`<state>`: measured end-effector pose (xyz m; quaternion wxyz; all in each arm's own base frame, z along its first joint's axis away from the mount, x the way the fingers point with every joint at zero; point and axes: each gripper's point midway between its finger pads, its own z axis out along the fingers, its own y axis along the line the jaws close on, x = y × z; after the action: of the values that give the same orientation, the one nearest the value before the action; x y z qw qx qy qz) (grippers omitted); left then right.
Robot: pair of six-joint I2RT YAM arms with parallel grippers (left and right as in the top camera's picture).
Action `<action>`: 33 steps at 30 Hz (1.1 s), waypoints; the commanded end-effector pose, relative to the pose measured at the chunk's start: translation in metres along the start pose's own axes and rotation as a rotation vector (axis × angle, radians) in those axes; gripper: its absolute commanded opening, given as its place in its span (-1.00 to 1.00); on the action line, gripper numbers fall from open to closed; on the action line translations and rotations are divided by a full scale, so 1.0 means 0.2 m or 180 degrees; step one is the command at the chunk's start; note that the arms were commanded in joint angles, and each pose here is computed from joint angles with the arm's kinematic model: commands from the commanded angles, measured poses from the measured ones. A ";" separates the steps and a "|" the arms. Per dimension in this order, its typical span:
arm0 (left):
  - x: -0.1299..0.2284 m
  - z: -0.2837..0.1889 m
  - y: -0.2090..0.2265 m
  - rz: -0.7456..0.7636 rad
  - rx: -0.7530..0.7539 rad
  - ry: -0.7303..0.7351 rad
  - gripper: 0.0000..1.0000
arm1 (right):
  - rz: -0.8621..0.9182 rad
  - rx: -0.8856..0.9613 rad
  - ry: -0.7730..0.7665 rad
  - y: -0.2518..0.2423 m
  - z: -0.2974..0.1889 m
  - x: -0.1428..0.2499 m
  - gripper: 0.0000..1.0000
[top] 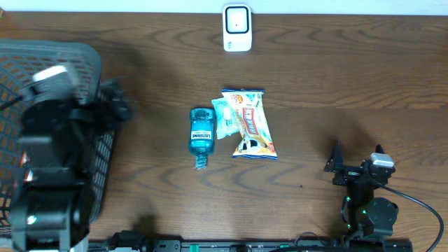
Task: Scan the item barcode
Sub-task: 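Reach the left gripper into the basket and grasp the orange box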
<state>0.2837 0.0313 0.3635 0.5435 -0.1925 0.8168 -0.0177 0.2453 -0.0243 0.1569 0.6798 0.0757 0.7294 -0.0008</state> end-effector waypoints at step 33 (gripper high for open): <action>1.30 0.09 1.59 -0.2396 -0.3643 0.2563 1.00 | 0.0036 -0.0006 0.0001 0.00 0.00 0.00 0.99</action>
<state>0.1316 0.2438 0.0663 0.0012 -0.6916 0.7091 0.1370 0.2453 -0.0243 0.1570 0.6800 0.0757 0.7293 -0.0008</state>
